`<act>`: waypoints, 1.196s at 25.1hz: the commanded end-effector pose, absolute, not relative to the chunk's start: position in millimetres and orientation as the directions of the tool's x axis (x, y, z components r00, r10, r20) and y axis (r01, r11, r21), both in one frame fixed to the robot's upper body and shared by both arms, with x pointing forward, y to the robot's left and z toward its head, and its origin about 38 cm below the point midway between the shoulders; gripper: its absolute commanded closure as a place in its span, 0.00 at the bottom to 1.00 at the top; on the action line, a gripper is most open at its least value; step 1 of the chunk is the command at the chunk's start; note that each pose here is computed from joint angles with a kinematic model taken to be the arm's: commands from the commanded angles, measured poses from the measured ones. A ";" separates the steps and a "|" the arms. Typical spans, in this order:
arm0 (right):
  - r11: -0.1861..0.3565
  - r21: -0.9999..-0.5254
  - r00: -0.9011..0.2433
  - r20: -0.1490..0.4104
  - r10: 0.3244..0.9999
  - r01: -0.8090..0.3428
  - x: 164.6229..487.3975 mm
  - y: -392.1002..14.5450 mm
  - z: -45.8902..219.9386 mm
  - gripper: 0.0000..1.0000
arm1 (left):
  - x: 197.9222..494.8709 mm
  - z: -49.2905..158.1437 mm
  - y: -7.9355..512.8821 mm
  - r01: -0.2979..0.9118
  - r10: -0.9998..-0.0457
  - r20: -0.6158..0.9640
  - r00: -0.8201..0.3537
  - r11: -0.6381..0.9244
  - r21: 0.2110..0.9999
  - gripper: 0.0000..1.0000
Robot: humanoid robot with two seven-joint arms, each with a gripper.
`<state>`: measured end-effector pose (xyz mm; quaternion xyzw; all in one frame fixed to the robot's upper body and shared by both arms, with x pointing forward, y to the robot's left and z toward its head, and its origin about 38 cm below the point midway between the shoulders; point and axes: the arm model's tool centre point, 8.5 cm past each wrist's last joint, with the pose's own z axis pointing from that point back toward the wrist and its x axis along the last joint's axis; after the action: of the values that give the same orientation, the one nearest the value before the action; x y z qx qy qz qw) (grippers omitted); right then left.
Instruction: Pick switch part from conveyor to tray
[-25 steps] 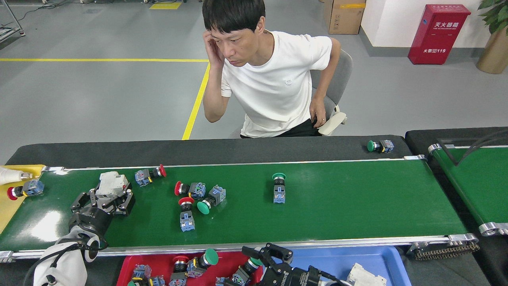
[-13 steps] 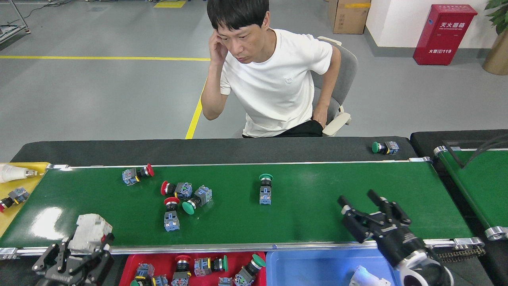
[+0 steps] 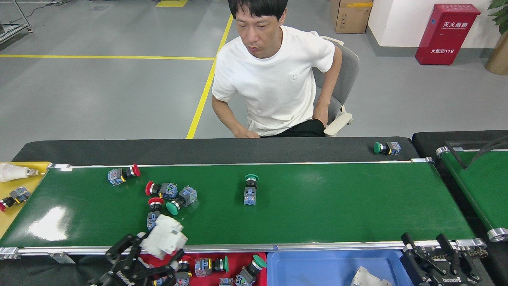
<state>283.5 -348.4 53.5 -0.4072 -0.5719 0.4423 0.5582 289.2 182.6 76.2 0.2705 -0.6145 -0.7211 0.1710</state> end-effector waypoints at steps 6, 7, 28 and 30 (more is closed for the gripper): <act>0.262 -0.965 -0.058 0.261 0.963 0.002 285.8 -352.0 62.9 0.03 | 257.4 62.0 60.6 -0.223 -0.286 -0.313 -0.906 -0.306 0.926 0.70; 0.262 -0.965 -0.058 0.261 0.963 0.002 285.8 -352.0 62.9 0.03 | 255.0 59.0 50.0 -0.235 -0.273 -0.328 -0.904 -0.323 0.917 0.68; 0.261 -0.965 -0.055 0.260 0.964 0.011 286.6 -352.4 65.8 0.03 | 312.5 82.6 179.5 -0.084 -0.800 -0.195 -0.568 -0.179 0.980 0.00; 0.260 -0.965 -0.057 0.259 0.964 0.012 286.7 -352.2 66.3 0.03 | 312.8 88.7 234.7 -0.071 -0.869 -0.156 -0.470 -0.139 0.988 0.00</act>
<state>283.9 -348.6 56.7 -0.4100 -0.5743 0.4424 0.5535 313.3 214.7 80.8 0.3942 -0.5738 -0.6483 0.3082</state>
